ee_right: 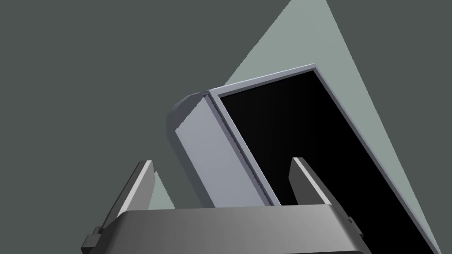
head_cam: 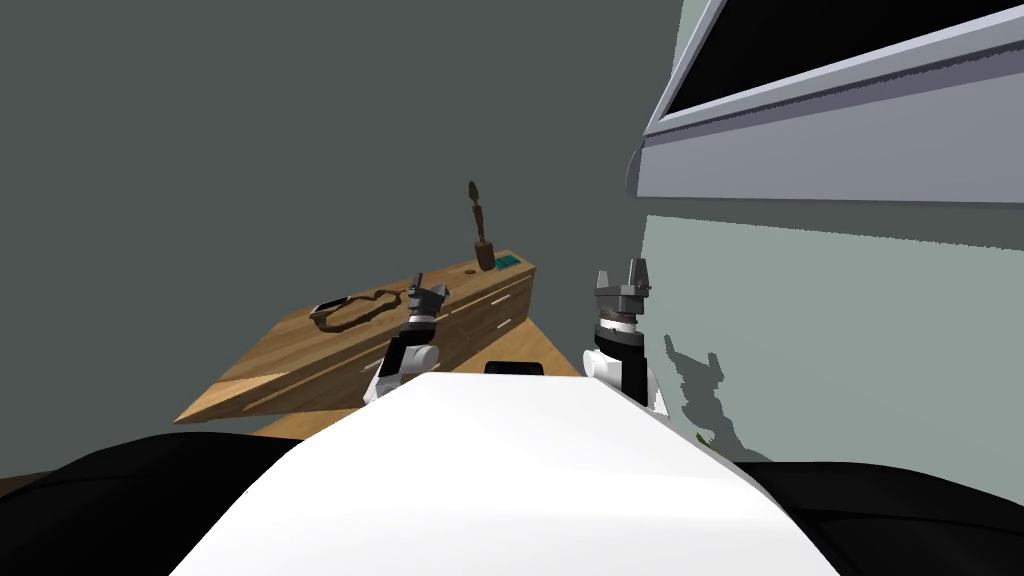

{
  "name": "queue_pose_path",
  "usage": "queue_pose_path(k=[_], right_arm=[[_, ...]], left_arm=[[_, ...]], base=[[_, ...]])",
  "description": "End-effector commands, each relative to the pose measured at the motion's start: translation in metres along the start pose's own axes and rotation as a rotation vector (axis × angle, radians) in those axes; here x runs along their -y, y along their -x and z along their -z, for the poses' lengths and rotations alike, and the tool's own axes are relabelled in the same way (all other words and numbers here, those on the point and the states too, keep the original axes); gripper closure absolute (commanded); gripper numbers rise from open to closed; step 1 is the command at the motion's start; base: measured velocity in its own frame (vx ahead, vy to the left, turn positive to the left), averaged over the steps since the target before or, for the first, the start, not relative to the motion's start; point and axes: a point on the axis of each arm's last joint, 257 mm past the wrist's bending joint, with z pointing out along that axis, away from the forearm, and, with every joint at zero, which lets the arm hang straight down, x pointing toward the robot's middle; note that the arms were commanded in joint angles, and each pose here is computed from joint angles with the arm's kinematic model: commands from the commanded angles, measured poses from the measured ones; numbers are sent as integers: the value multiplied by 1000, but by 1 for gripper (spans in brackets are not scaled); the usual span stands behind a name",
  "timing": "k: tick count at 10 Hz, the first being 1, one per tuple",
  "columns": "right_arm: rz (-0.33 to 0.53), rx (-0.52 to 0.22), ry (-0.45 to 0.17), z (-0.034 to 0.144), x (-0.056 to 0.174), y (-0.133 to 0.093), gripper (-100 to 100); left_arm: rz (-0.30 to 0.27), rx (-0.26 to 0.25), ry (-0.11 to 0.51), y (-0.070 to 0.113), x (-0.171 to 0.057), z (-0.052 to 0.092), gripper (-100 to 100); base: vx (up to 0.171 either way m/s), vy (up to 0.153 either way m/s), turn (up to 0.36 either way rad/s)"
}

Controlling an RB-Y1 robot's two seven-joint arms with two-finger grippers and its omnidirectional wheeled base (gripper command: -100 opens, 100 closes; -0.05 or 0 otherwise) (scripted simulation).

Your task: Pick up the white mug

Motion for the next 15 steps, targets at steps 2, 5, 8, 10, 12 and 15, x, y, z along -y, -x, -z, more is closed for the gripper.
queue_pose_path(k=[2, 5, 8, 10, 12, 15], right_arm=[[0, 0, 0, 0, 0, 0, 0], [0, 0, 0, 0, 0, 0, 0], [0, 0, 0, 0, 0, 0, 0], [0, 0, 0, 0, 0, 0, 0], [0, 0, 0, 0, 0, 0, 0], [0, 0, 0, 0, 0, 0, 0]], left_arm=[[37, 27, 92, 14, -25, 4, -100], [61, 60, 205, 32, -55, 13, -100], [76, 97, 318, 51, -82, 28, -100], [83, 125, 396, 63, -100, 40, -100], [86, 139, 436, 69, -109, 47, -100], [94, 180, 539, 86, -129, 67, -100]], base=[[52, -42, 78], [73, -11, 77], [85, 14, 67], [95, 16, 55], [54, 9, 26], [90, 11, 54]])
